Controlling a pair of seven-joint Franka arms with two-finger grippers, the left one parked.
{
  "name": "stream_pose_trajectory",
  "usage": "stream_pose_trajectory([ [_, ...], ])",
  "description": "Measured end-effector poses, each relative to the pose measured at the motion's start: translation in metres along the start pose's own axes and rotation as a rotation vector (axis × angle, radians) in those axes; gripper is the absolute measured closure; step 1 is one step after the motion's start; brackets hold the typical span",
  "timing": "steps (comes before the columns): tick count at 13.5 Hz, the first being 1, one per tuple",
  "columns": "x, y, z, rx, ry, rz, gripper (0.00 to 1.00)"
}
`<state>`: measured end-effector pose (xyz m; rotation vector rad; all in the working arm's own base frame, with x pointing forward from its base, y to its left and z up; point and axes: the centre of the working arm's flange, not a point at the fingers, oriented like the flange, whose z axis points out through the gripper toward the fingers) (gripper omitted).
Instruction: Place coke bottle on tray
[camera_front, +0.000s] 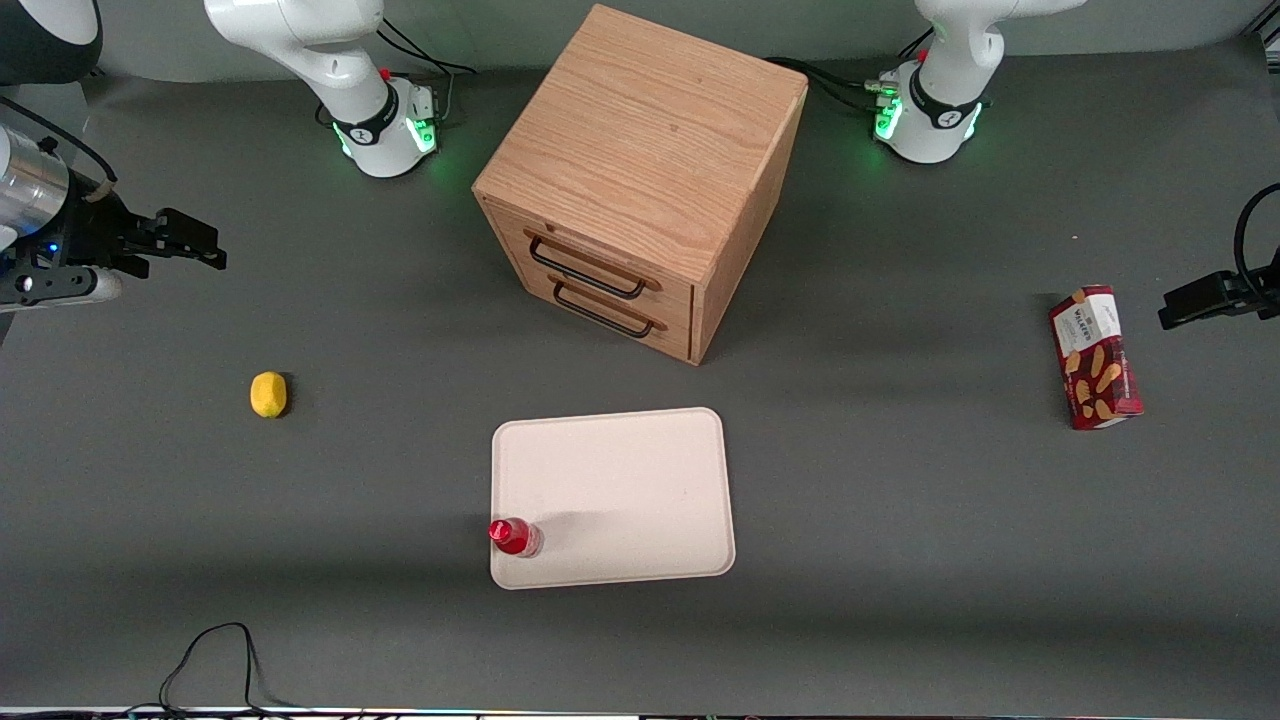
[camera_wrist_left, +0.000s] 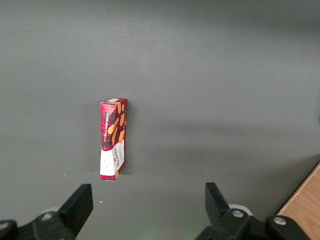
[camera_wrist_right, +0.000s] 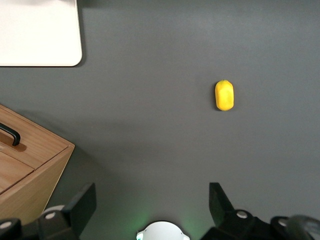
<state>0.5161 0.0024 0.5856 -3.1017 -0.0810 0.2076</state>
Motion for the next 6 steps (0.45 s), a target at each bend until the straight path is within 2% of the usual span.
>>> stream_pose_trajectory([
  [6, -0.0008, 0.0103, -0.0023, 0.009, 0.004, 0.021, 0.00],
])
